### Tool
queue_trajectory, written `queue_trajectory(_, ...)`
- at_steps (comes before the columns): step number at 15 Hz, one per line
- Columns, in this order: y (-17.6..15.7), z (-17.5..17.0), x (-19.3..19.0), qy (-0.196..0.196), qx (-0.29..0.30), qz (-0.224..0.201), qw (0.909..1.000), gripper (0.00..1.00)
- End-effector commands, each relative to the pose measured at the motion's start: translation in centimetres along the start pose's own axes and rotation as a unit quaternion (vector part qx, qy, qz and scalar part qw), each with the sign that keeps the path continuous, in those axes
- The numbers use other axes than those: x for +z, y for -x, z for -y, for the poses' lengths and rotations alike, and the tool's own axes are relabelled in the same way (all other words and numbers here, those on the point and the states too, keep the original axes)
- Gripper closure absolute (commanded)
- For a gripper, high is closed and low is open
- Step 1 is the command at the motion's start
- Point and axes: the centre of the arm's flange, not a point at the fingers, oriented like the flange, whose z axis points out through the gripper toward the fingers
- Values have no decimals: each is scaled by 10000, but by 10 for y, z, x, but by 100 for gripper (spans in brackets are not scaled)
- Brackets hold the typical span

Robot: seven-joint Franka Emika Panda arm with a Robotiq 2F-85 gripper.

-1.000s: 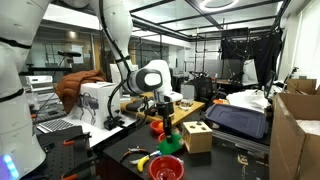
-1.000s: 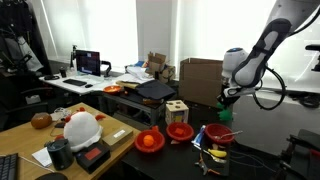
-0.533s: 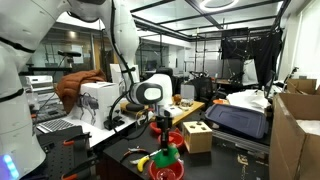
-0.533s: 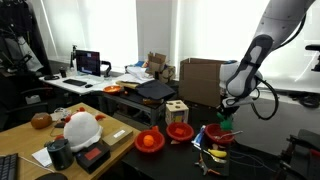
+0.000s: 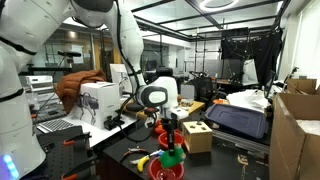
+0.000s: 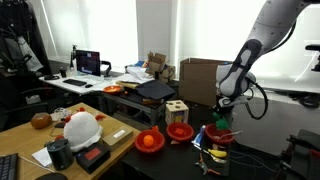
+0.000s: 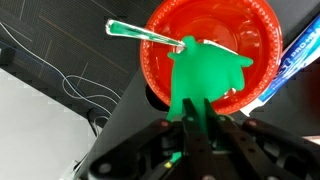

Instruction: Put the green doll in the orange bowl closest to you

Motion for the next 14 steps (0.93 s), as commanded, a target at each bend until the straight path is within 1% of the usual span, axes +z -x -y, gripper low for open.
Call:
queue_trajectory(1, -7, 2, 5, -180, -88, 149, 9997, 97)
queue_trajectory(4, 2, 14, 3, -489, -274, 297, 9980, 97)
queue_trajectory(7, 4, 21, 5, -509, -488, 312, 9970, 97)
queue_trajectory(10, 7, 17, 5, -383, -596, 287, 9971, 97)
queue_trajectory(14, 10, 11, 9, -342, -648, 335, 9967, 97)
